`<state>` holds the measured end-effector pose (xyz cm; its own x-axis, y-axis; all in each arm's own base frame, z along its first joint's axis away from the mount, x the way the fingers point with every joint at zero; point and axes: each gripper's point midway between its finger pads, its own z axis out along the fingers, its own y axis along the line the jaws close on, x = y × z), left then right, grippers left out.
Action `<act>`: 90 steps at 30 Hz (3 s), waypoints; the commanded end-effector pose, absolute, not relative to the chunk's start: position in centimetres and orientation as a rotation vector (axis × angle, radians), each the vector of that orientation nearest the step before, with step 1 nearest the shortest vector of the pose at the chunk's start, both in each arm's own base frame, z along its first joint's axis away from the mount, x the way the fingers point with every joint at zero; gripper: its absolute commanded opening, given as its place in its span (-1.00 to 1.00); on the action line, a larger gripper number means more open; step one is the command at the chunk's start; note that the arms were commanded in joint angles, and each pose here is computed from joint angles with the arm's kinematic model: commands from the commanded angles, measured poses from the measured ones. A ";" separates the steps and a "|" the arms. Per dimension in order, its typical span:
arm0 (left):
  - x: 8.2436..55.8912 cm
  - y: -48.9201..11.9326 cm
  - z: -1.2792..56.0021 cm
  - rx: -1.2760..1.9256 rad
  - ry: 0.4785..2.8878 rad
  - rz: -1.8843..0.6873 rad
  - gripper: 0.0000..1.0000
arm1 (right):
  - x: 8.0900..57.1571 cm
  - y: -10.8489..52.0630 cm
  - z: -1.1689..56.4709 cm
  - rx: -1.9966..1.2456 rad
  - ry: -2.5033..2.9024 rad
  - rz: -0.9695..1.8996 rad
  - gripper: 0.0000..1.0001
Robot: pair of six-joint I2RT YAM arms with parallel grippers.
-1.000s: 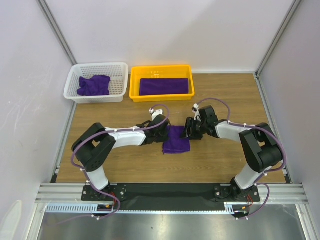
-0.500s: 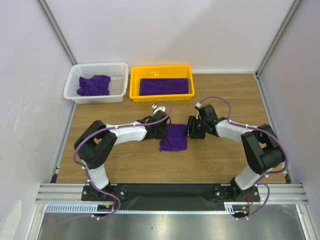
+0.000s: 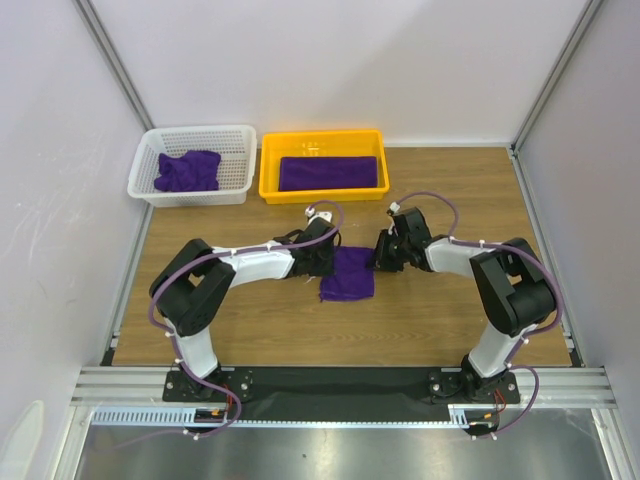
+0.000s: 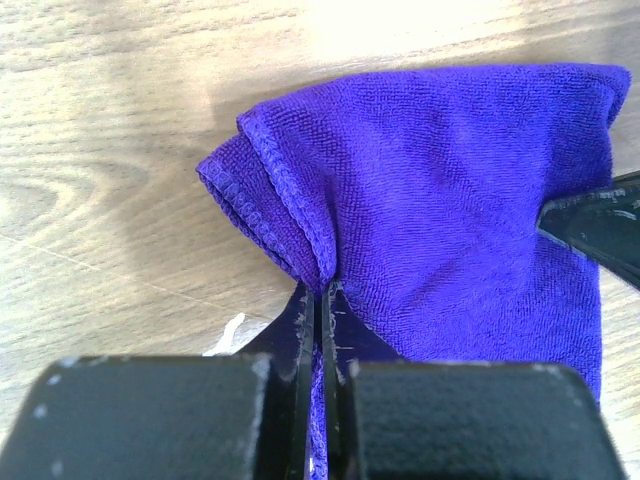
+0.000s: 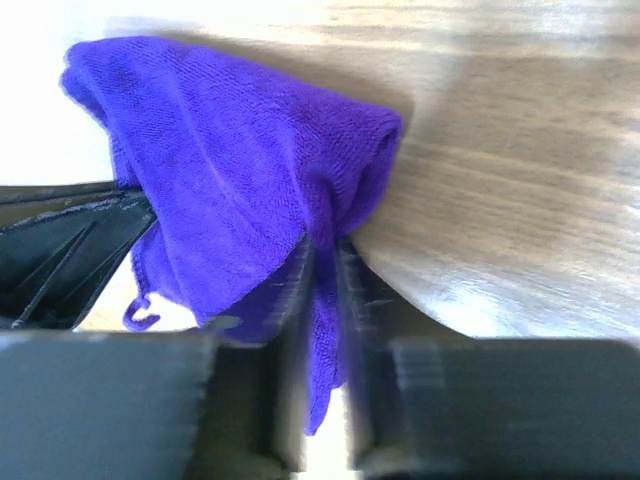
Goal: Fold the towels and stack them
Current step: Neatly place the folded towel into the bin
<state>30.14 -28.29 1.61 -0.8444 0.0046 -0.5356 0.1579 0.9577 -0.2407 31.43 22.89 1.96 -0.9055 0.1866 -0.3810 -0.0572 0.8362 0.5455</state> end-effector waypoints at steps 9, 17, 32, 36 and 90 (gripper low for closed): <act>31.1 -28.4 3.3 0.138 2.499 -0.415 -0.99 | 31.1 20.3 1.3 0.138 2.691 0.636 -1.00; 36.8 -28.9 13.1 0.078 2.222 -0.498 -0.99 | 39.9 20.6 12.6 0.082 2.404 0.677 -1.00; 53.9 -24.9 19.5 -0.056 1.946 -0.448 -0.99 | 58.2 24.0 17.8 0.016 2.133 0.741 -1.00; 57.3 -25.0 18.5 -0.094 1.924 -0.470 -0.99 | 60.9 24.3 17.1 -0.007 2.098 0.749 -1.00; 56.6 -8.6 31.9 -0.307 1.930 -0.390 0.98 | 53.9 20.6 31.2 0.017 2.075 0.735 0.99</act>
